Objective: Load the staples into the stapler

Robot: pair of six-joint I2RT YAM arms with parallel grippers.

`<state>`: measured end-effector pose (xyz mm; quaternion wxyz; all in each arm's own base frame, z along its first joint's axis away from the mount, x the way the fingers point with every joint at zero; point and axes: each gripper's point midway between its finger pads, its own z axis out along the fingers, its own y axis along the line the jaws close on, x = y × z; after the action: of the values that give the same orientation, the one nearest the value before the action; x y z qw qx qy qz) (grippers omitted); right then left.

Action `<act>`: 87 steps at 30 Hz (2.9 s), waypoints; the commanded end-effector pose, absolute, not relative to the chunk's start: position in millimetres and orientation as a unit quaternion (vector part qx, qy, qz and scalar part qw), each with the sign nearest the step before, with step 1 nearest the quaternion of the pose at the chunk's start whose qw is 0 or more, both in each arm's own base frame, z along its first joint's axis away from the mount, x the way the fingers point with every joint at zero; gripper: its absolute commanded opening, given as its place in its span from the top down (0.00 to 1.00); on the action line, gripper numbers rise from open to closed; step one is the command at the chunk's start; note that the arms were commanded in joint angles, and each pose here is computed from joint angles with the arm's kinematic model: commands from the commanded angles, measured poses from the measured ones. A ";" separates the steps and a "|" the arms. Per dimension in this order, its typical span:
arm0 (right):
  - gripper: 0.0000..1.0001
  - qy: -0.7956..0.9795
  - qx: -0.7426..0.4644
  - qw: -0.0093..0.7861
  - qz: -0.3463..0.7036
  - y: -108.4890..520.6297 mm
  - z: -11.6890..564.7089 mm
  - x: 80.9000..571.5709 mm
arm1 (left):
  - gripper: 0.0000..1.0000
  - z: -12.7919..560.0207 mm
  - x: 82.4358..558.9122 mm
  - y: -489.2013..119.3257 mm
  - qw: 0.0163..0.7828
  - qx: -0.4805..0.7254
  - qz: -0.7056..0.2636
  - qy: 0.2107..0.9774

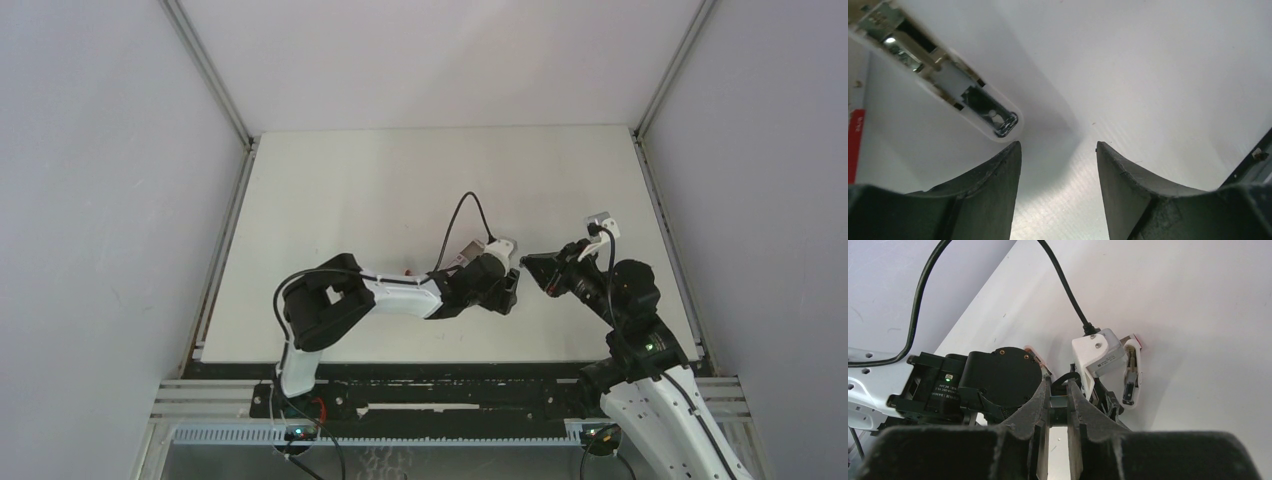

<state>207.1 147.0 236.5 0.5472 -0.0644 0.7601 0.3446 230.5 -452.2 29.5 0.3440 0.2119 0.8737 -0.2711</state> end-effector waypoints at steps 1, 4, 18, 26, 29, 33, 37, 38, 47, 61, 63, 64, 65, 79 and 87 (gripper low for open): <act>0.90 0.749 -0.057 0.559 0.352 147.8 245.5 209.2 | 0.38 34.7 218.8 -474.8 0.328 0.253 -0.311 0.856; 0.91 0.747 -0.054 0.564 0.347 145.1 247.0 209.1 | 0.38 38.4 216.8 -478.1 0.330 0.261 -0.321 0.848; 0.91 0.784 -0.034 0.545 0.296 130.0 229.1 213.0 | 0.27 169.6 244.3 -376.1 0.480 0.220 -0.307 0.792; 0.91 0.843 -0.020 0.490 0.220 125.9 179.2 228.1 | 0.27 194.5 280.6 -258.8 0.478 0.101 -0.298 0.820; 0.92 0.857 -0.037 0.478 0.189 136.7 162.9 233.9 | 0.24 214.5 284.7 -221.7 0.502 0.049 -0.297 0.811; 0.91 0.872 -0.055 0.458 0.162 153.4 138.3 249.1 | 0.22 230.3 274.5 -188.8 0.500 0.010 -0.320 0.805; 0.91 0.881 -0.067 0.443 0.150 167.0 115.9 265.8 | 0.17 245.7 263.9 -154.9 0.484 -0.002 -0.333 0.809; 0.91 0.884 -0.068 0.440 0.146 168.9 110.4 269.9 | 0.17 247.1 261.6 -146.3 0.481 0.001 -0.325 0.815; 0.92 0.889 -0.093 0.434 0.114 184.1 93.1 296.2 | 0.16 254.4 261.9 -70.8 0.543 -0.029 -0.177 0.820; 0.92 0.896 -0.115 0.419 0.089 193.2 74.1 307.7 | 0.16 252.8 258.1 -52.9 0.558 -0.057 -0.147 0.815; 0.92 0.897 -0.115 0.417 0.088 193.4 72.9 307.6 | 0.16 252.9 258.0 -52.0 0.558 -0.058 -0.146 0.815; 0.92 0.897 -0.116 0.416 0.087 193.5 72.5 307.8 | 0.16 252.8 258.0 -51.4 0.558 -0.059 -0.145 0.815; 0.92 0.898 -0.117 0.414 0.086 193.4 71.3 307.6 | 0.16 253.0 257.8 -51.0 0.559 -0.059 -0.145 0.814; 0.93 0.906 -0.121 0.398 0.073 194.1 59.6 305.7 | 0.16 253.2 258.8 -48.8 0.559 -0.063 -0.147 0.813; 0.93 0.908 -0.120 0.395 0.068 193.2 57.2 305.6 | 0.16 253.3 259.0 -48.7 0.559 -0.064 -0.150 0.813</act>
<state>290.7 183.6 39.8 0.3686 -0.1223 0.9192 0.0644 255.9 -48.7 237.7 0.5385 -0.0759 0.8263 -0.1467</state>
